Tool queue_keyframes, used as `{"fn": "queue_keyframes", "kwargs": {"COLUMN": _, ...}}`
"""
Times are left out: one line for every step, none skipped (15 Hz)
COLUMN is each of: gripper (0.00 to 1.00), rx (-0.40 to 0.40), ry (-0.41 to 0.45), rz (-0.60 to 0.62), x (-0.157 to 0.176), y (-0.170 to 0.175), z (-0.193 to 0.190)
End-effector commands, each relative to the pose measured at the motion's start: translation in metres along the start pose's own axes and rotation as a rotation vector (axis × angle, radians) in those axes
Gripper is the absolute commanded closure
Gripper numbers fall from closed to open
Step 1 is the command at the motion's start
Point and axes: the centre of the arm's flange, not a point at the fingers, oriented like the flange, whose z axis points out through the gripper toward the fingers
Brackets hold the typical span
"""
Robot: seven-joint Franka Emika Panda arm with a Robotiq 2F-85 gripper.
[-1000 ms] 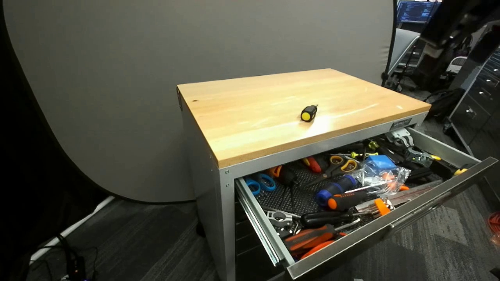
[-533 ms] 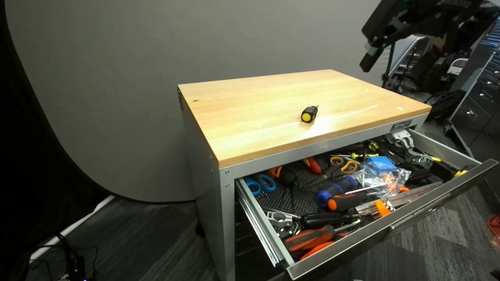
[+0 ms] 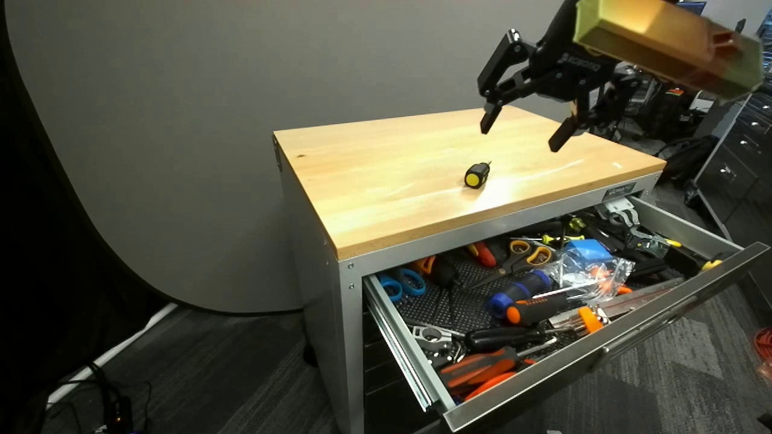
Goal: Put the screwdriver in the drawer and close it
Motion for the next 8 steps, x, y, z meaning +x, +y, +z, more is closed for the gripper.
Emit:
{"fn": "queue_keyframes", "kwargs": {"gripper": 0.0, "rx": 0.041, "ry": 0.039, "rz": 0.06, "x": 0.026, "y": -0.037, "z": 0.03}}
{"fn": "queue_keyframes", "kwargs": {"gripper": 0.0, "rx": 0.037, "ry": 0.056, "rz": 0.069, "x": 0.029, "y": -0.042, "z": 0.037}}
{"fn": "queue_keyframes", "kwargs": {"gripper": 0.0, "rx": 0.037, "ry": 0.076, "rz": 0.082, "x": 0.033, "y": -0.044, "z": 0.042}}
{"fn": "queue_keyframes", "kwargs": {"gripper": 0.0, "rx": 0.034, "ry": 0.095, "rz": 0.095, "x": 0.038, "y": -0.043, "z": 0.047}}
{"fn": "queue_keyframes", "kwargs": {"gripper": 0.0, "rx": 0.026, "ry": 0.108, "rz": 0.12, "x": 0.042, "y": -0.041, "z": 0.051}}
{"fn": "queue_keyframes", "kwargs": {"gripper": 0.0, "rx": 0.015, "ry": 0.13, "rz": 0.134, "x": 0.047, "y": -0.04, "z": 0.055}}
{"fn": "queue_keyframes", "kwargs": {"gripper": 0.0, "rx": 0.005, "ry": 0.15, "rz": 0.153, "x": 0.053, "y": -0.037, "z": 0.059}}
{"fn": "queue_keyframes", "kwargs": {"gripper": 0.0, "rx": -0.007, "ry": 0.171, "rz": 0.169, "x": 0.059, "y": -0.035, "z": 0.065}}
